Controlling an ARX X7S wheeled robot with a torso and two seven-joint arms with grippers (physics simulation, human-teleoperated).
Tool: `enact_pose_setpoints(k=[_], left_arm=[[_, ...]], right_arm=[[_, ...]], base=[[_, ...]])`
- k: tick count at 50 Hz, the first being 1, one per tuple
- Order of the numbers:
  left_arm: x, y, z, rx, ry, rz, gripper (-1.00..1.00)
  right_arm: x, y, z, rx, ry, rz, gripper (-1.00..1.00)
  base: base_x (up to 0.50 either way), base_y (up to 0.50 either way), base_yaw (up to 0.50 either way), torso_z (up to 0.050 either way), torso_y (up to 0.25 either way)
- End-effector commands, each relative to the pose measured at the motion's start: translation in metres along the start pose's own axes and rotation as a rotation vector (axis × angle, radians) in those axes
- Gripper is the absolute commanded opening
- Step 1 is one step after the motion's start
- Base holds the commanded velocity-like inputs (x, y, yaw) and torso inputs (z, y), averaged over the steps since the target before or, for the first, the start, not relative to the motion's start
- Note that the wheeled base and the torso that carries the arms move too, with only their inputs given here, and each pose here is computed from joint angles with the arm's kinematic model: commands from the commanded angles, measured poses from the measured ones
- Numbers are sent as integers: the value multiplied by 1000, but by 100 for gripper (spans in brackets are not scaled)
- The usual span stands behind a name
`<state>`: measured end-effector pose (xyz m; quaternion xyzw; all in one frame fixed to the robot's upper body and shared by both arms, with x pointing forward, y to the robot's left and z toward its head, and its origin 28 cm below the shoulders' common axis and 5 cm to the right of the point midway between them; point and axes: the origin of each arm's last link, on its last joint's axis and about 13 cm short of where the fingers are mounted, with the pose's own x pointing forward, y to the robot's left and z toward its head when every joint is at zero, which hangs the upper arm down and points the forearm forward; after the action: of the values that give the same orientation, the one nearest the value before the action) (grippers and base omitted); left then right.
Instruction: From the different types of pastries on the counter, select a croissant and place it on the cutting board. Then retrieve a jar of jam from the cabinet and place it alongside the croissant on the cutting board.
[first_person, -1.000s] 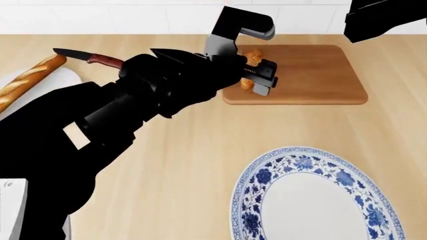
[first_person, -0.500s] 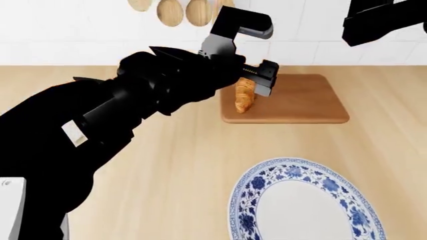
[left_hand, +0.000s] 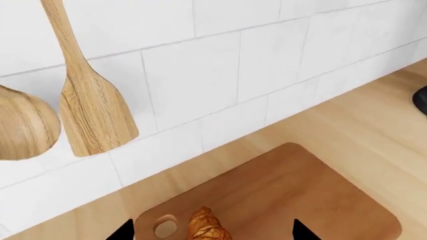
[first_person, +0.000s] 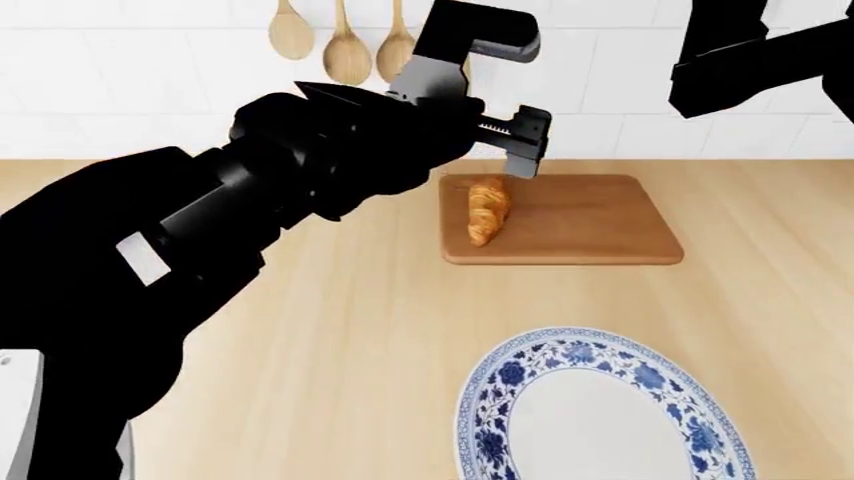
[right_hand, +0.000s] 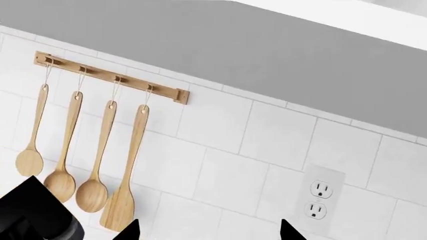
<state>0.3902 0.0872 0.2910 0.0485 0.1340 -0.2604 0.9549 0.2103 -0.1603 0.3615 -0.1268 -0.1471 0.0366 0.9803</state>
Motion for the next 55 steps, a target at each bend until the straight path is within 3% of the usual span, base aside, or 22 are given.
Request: enact_pose_setpoints(k=[1, 8, 17, 32, 45, 50, 55], left_arm=[[-2, -6, 3, 49, -6, 30, 100], [-2, -9, 5, 77, -40, 63, 100], [-39, -1, -16, 78, -40, 140, 100], [-85, -6, -39, 50, -20, 116, 100], [-84, -4, -38, 53, -25, 127, 100], [-109, -8, -47, 67, -6, 128, 100], [-144, -24, -53, 108, -26, 113, 100]], right_arm=[[-2, 1, -4, 12, -1, 1, 100], [-5, 1, -5, 17, -5, -4, 100], [-7, 3, -2, 17, -23, -5, 100], [-8, 7, -7, 21, -22, 7, 100], [-9, 9, -9, 16, -11, 13, 100], [-10, 10, -15, 25, -5, 9, 100], [-12, 11, -20, 27, 0, 1, 100]], base=[[0, 0, 0, 0, 0], [0, 0, 0, 0, 0], [0, 0, 0, 0, 0], [0, 0, 0, 0, 0], [0, 0, 0, 0, 0], [0, 0, 0, 0, 0], [0, 0, 0, 0, 0]])
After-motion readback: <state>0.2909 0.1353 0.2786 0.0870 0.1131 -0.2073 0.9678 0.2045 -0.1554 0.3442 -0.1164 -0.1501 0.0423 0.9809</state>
